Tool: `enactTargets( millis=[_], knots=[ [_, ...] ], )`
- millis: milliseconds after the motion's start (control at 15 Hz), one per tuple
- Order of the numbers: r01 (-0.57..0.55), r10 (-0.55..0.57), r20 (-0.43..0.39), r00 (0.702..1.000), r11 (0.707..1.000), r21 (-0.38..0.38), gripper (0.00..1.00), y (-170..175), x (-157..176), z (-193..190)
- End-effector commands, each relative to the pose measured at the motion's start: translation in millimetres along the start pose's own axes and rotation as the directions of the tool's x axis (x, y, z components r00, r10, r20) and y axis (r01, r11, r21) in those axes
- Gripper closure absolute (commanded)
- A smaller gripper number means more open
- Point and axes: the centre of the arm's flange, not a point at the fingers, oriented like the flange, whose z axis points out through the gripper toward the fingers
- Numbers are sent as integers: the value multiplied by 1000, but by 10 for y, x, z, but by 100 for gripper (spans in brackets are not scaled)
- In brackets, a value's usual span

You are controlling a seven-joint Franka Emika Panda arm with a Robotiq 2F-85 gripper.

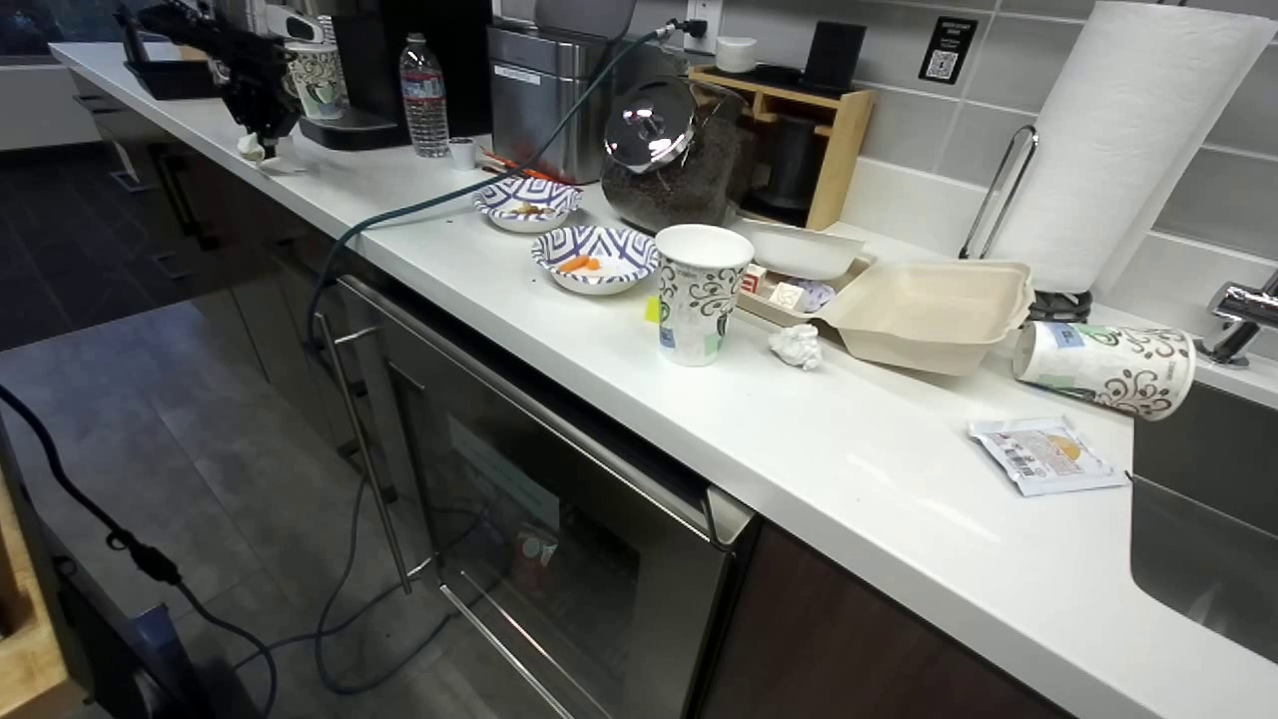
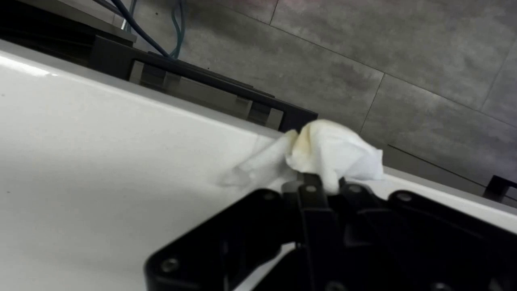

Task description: Clean the countertop

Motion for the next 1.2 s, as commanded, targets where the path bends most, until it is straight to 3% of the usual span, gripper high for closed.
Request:
enactTargets(
  millis=[0,200,400,667,800,867,933,1133],
  knots=[
    [-62,61,-22,998,996,-56,98,420,-57,83],
    [-153,151,-23,988,981,-121,98,896,-127,97],
    [-270,268,-38,963,942,-202,98,1365,-232,105],
    [-441,429,-108,897,843,-308,98,1977,-356,86],
    [-518,506,-132,852,782,-346,98,2167,-399,92],
    [-535,524,-135,841,768,-351,98,2192,-406,104],
    [-539,528,-132,839,771,-339,98,2158,-389,114],
    [-499,484,-125,866,825,-266,98,1813,-242,135]
  ],
)
